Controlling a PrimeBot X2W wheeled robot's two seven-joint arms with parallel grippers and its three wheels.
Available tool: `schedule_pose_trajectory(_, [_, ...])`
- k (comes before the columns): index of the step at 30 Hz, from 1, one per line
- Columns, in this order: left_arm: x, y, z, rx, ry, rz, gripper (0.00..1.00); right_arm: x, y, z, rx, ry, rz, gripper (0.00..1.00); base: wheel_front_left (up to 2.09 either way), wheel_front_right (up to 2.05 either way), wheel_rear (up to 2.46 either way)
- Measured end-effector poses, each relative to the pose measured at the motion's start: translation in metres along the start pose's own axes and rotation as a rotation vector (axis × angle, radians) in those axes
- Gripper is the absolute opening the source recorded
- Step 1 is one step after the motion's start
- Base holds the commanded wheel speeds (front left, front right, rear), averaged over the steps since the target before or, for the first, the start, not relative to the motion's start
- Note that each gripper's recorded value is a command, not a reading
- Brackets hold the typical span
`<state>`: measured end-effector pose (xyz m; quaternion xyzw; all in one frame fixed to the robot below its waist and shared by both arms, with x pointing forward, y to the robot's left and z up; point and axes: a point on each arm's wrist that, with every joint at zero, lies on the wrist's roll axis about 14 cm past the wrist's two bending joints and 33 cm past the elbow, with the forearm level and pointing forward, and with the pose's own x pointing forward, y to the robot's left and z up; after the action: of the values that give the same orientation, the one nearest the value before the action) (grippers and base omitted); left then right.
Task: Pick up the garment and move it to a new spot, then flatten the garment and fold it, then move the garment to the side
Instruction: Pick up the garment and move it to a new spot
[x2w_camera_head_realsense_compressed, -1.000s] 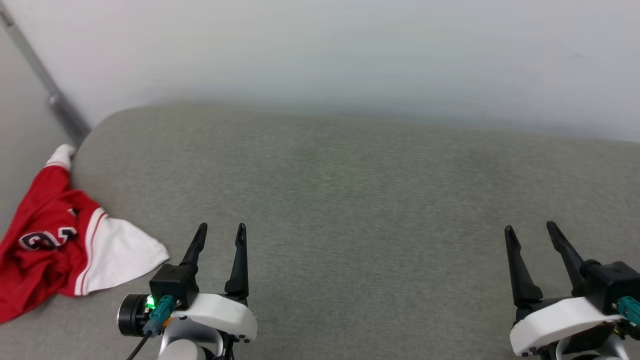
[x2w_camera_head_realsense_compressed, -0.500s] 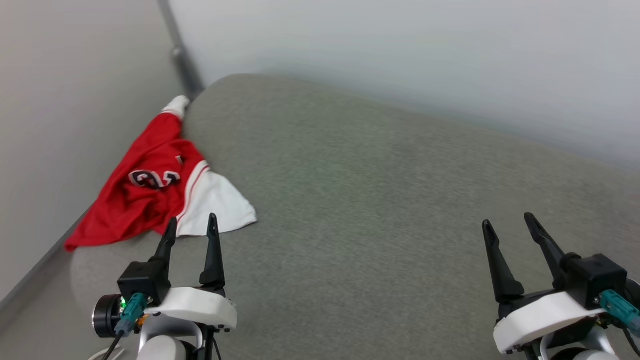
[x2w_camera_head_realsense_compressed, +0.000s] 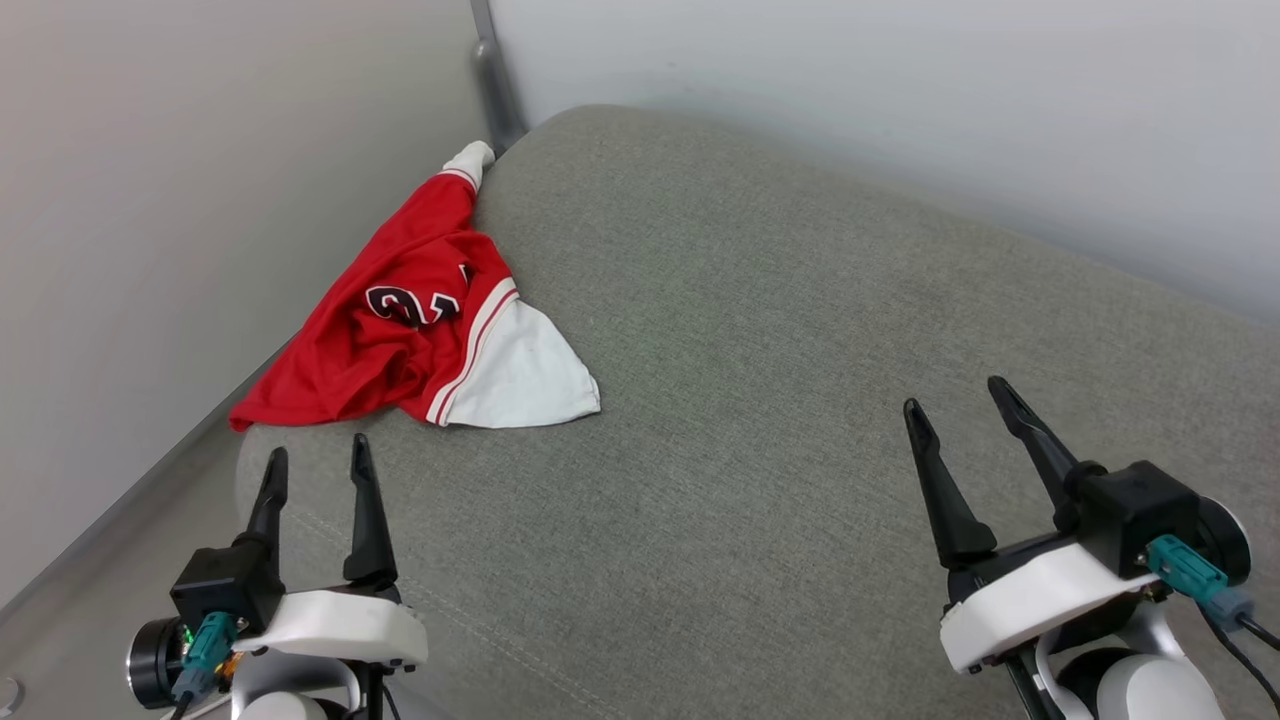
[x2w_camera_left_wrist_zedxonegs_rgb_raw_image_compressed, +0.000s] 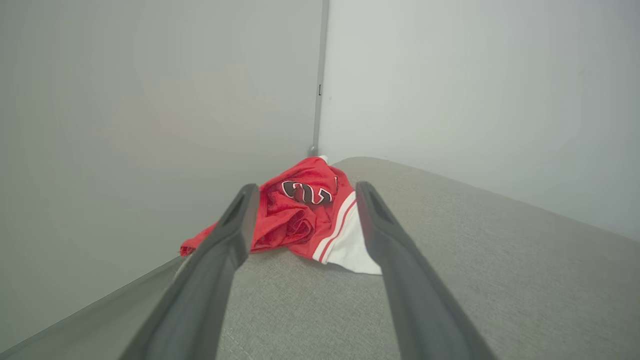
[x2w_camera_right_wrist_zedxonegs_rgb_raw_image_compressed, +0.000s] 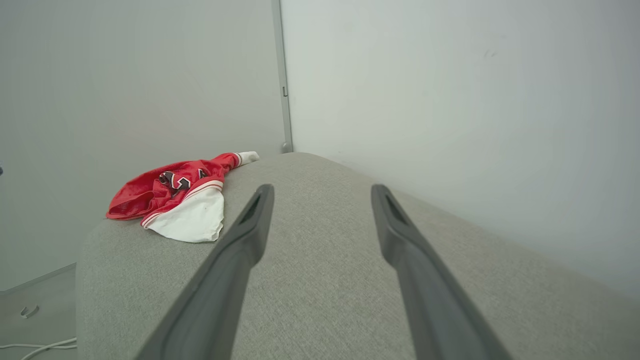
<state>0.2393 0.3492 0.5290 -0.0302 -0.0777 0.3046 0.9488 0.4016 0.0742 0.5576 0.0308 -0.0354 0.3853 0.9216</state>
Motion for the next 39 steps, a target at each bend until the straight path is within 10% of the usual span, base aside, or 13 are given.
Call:
schedule_pose_trajectory(11, [0.016, -0.010, 0.001, -0.014, -0.002, -0.026, 1.00, 0.001, -0.011, -0.006, 0.010, 0.012, -0.024, 1.00, 0.00, 0.00, 0.00])
schedule_pose_trajectory(16, [0.125, -0.033, 0.032, -0.026, 0.021, -0.054, 1.00, 0.001, -0.056, -0.019, 0.002, 0.035, -0.101, 1.00, 0.00, 0.00, 0.00])
schedule_pose_trajectory(31, [0.165, -0.031, -0.160, 0.047, 0.947, 0.001, 1.00, -0.014, -0.145, -0.091, 0.049, 0.129, -0.276, 1.00, 0.00, 0.00, 0.00])
schedule_pose_trajectory(39, [0.151, -0.026, -0.202, 0.065, 1.154, 0.071, 1.00, -0.022, -0.164, -0.113, 0.058, 0.164, -0.321, 1.00, 0.00, 0.00, 0.00])
